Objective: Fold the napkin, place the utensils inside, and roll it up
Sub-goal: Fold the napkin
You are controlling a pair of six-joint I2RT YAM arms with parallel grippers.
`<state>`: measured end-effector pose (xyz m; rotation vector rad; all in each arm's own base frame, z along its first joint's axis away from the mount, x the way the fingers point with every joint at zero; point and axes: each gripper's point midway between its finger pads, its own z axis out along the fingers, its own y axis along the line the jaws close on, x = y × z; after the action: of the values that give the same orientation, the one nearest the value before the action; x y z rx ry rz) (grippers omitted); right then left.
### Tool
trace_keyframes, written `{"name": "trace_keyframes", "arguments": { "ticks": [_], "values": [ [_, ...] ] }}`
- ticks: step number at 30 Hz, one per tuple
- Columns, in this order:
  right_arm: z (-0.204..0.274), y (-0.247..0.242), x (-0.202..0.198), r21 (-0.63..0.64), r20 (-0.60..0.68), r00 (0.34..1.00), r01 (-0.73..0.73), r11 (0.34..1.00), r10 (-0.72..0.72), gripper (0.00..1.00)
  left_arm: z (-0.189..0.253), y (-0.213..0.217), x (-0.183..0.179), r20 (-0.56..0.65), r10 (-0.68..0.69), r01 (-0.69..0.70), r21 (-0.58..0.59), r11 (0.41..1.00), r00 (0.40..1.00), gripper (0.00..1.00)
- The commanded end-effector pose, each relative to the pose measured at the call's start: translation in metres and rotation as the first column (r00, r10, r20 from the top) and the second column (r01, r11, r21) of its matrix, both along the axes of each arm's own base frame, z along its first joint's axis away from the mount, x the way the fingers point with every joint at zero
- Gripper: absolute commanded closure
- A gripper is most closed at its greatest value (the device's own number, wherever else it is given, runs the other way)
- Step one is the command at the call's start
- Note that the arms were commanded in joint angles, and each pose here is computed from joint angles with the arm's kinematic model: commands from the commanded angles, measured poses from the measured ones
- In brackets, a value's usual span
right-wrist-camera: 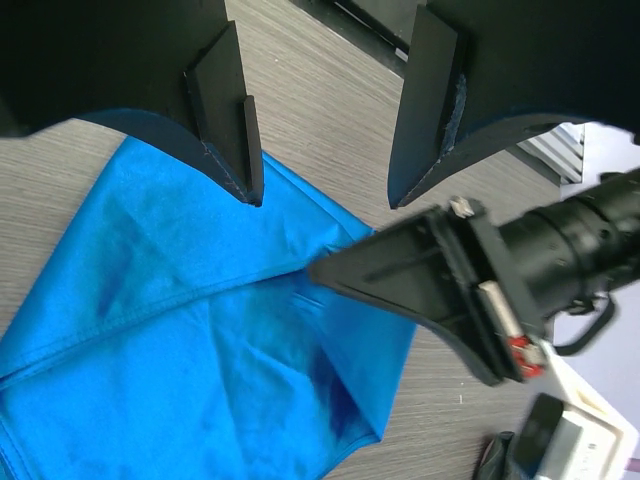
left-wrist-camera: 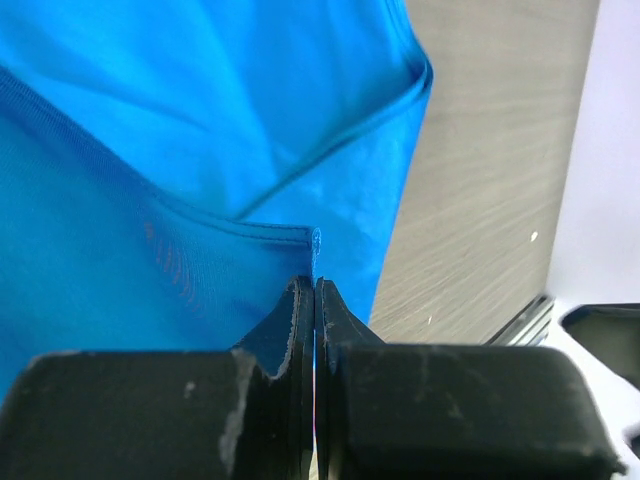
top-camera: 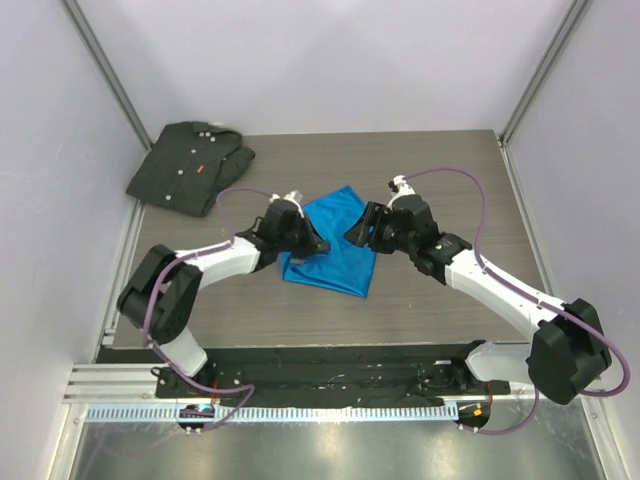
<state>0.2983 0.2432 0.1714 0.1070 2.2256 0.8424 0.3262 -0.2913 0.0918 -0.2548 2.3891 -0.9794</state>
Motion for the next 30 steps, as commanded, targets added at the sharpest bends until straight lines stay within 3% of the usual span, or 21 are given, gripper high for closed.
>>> {"name": "trace_keyframes", "arguments": {
  "ticks": [1, 11, 30],
  "values": [
    [0.015, -0.004, 0.002, 0.022, 0.038, 0.999, 0.027, 0.999, -0.028, 0.39, 0.016, -0.039, 0.007, 0.092, -0.041, 0.045, -0.039, 0.998, 0.995, 1.0],
    [0.019, -0.007, 0.001, 0.018, 0.046, 0.998, 0.039, 0.999, -0.039, 0.39, -0.017, -0.071, -0.021, 0.063, -0.124, 0.124, -0.007, 0.992, 0.99, 1.0],
    [0.016, -0.004, 0.003, 0.018, 0.031, 0.999, 0.03, 0.999, -0.03, 0.39, -0.043, -0.094, -0.057, 0.049, -0.229, 0.229, 0.0, 0.973, 0.972, 1.0]
  ]
}}
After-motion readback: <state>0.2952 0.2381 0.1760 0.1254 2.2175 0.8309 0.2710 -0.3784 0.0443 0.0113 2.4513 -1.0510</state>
